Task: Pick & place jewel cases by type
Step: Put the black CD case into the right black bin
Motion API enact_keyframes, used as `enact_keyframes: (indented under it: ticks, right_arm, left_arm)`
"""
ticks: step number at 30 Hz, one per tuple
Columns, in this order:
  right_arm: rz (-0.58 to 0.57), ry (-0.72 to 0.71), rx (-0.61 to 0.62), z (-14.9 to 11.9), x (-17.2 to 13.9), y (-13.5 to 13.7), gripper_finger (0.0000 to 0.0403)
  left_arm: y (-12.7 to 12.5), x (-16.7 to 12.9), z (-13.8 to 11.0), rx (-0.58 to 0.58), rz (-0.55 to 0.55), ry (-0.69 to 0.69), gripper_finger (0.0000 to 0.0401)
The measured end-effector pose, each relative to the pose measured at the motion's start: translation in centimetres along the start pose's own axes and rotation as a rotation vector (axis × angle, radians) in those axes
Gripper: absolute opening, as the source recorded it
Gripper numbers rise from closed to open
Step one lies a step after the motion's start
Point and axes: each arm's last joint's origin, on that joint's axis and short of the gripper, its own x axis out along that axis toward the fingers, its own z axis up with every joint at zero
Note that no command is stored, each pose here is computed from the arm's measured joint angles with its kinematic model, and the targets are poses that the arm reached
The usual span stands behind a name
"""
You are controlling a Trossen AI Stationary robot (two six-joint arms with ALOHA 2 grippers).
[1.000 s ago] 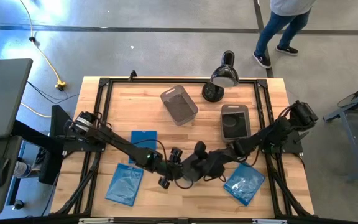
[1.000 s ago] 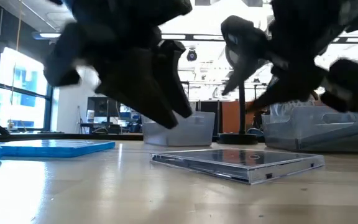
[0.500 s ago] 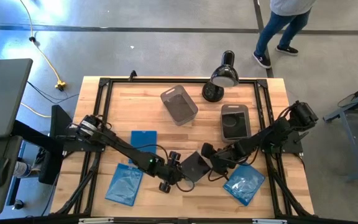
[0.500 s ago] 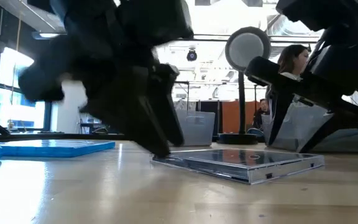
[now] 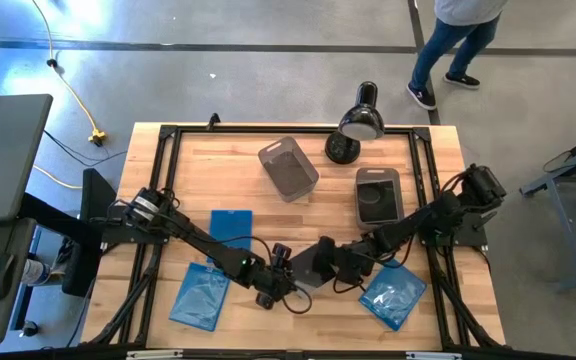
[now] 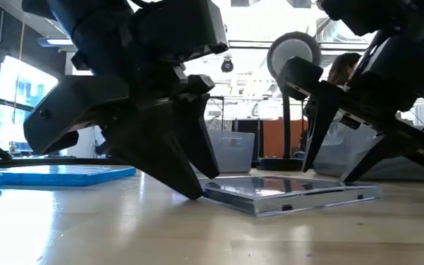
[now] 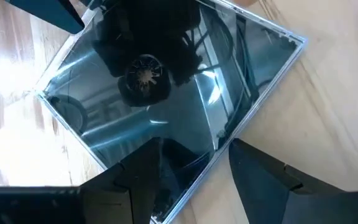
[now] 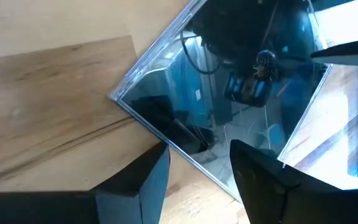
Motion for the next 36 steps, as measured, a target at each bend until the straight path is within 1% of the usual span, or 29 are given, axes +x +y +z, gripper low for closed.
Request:
enact_keyframes:
  ticks: [3,6,8,10,12,14,16,19,22,27,31,36]
  right_arm:
    - [0.001,-0.014,-0.012,0.1,0.1,0.0,0.0169]
    - [-0.004,-0.027,-0.036,0.4,0.1,0.2,0.0169]
    - [-0.016,-0.041,-0.057,0.9,0.1,0.3,0.0169]
    - [-0.035,-0.057,-0.062,1.5,0.0,0.4,0.0169]
    - [-0.03,-0.093,-0.064,2.0,-0.1,0.5,0.0169]
    - [-0.032,-0.128,-0.023,2.9,-0.2,0.5,0.0169]
    - [-0.036,-0.158,0.051,3.7,-0.5,0.4,0.0169]
    - [-0.04,-0.187,0.122,4.7,-0.8,0.2,0.0169]
    - [-0.054,-0.196,0.152,5.5,-1.1,0.4,0.0169]
    - [-0.076,-0.166,0.195,6.2,-1.2,1.0,0.0169]
    - [-0.074,-0.155,0.199,6.4,-0.5,1.5,0.0169]
    - [-0.094,-0.156,0.198,6.7,0.4,1.4,0.0169]
  left_arm:
    - [0.0,0.0,-0.1,0.011,0.002,0.014,0.0185]
    - [0.1,0.0,-0.3,0.019,0.029,0.032,0.0185]
    - [0.1,0.0,-0.4,0.026,0.052,0.043,0.0185]
    - [0.1,0.0,-0.5,0.029,0.057,0.05,0.0185]
    - [0.1,0.0,-0.5,0.03,0.056,0.054,0.0185]
    - [0.1,0.0,-0.6,0.026,0.057,0.062,0.0185]
    - [0.2,0.0,-0.8,0.015,0.053,0.077,0.0185]
    - [0.1,0.0,-0.9,0.008,0.025,0.092,0.0185]
    - [0.1,0.0,-1.0,0.002,0.011,0.102,0.0185]
    - [0.1,0.0,-1.1,-0.017,0.005,0.108,0.0185]
    - [0.1,0.0,-1.1,-0.018,-0.003,0.103,0.0185]
    - [0.1,0.1,-1.1,-0.019,-0.007,0.095,0.0185]
